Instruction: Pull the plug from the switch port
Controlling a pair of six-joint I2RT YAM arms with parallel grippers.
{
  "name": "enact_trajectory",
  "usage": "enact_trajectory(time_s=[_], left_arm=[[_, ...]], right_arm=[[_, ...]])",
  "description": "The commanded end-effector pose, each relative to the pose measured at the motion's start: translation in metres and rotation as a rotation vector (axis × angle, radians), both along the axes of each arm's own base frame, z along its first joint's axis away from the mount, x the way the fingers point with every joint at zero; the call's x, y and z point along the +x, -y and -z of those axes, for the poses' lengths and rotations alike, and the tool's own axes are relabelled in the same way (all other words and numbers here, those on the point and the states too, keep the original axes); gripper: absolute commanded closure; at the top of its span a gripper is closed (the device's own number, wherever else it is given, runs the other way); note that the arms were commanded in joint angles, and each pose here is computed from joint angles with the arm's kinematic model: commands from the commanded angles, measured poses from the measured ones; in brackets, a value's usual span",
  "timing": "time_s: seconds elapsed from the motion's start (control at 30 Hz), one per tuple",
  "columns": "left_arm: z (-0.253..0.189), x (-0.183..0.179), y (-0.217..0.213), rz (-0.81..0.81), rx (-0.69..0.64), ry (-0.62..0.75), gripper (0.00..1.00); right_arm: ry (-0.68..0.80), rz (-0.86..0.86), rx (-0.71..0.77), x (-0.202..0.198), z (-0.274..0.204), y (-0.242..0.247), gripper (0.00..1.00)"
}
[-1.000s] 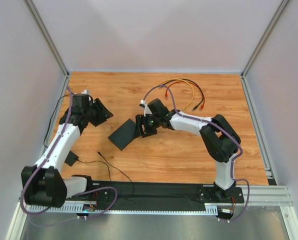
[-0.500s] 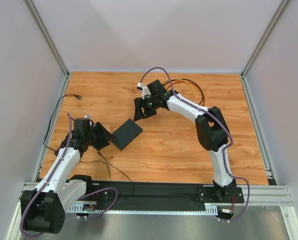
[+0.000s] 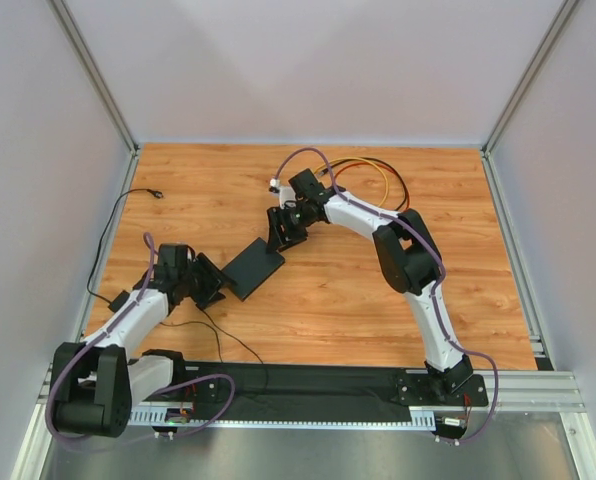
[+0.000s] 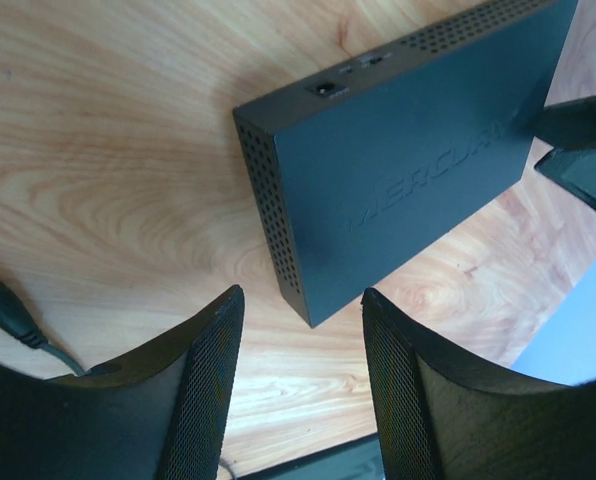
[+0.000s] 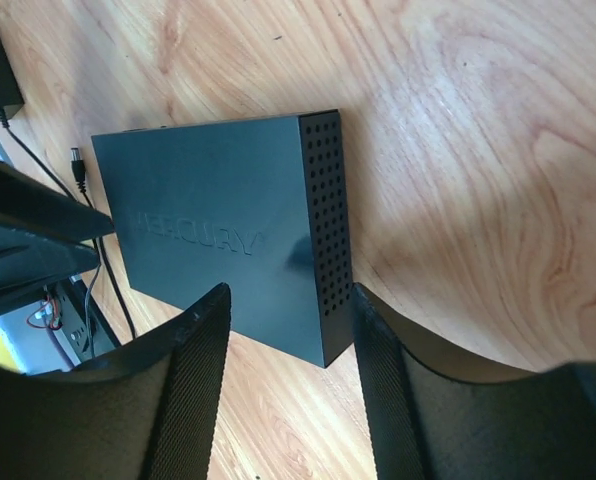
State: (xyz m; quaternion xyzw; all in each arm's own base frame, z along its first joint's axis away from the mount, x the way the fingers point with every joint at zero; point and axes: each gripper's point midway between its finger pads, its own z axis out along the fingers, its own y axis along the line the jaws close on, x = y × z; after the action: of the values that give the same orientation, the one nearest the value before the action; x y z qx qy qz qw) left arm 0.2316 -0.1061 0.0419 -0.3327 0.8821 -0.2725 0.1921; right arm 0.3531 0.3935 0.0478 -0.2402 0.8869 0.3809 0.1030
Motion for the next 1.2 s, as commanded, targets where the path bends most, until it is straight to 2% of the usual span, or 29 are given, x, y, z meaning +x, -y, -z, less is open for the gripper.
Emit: enact_trajectory(time_s=[0.0,0.27,0.47,0.57,0.8,1.17], left_arm=[[-0.002,0.017,-0.002,-0.036,0.001,0.047,0.41],[0.009,0.038,-0.004,0.046,0.064,-0.005,0.45],[0.01,0.053,-0.006,0.065,0.093,0.003,0.49],[0.01,0.063,-0.002,0.094,0.086,0.0,0.53],[0.016,0.078,0.032,0.178,0.0,-0.014,0.57],[0.012,0.093,0.085,0.287,-0.024,0.0,0.58]], right_arm=[[-0.007,-0.002,0.049,-0.001,-0.004,-0.006,0.48],[-0.026,0.019,0.038,-0.003,0.007,-0.004,0.53],[-0.056,0.07,0.028,-0.008,0.014,0.001,0.6],[-0.075,0.109,0.041,-0.014,0.016,0.003,0.6],[-0.1,0.226,0.019,-0.024,0.021,0.016,0.61],[-0.048,0.422,-0.048,-0.041,0.012,0.058,0.6]])
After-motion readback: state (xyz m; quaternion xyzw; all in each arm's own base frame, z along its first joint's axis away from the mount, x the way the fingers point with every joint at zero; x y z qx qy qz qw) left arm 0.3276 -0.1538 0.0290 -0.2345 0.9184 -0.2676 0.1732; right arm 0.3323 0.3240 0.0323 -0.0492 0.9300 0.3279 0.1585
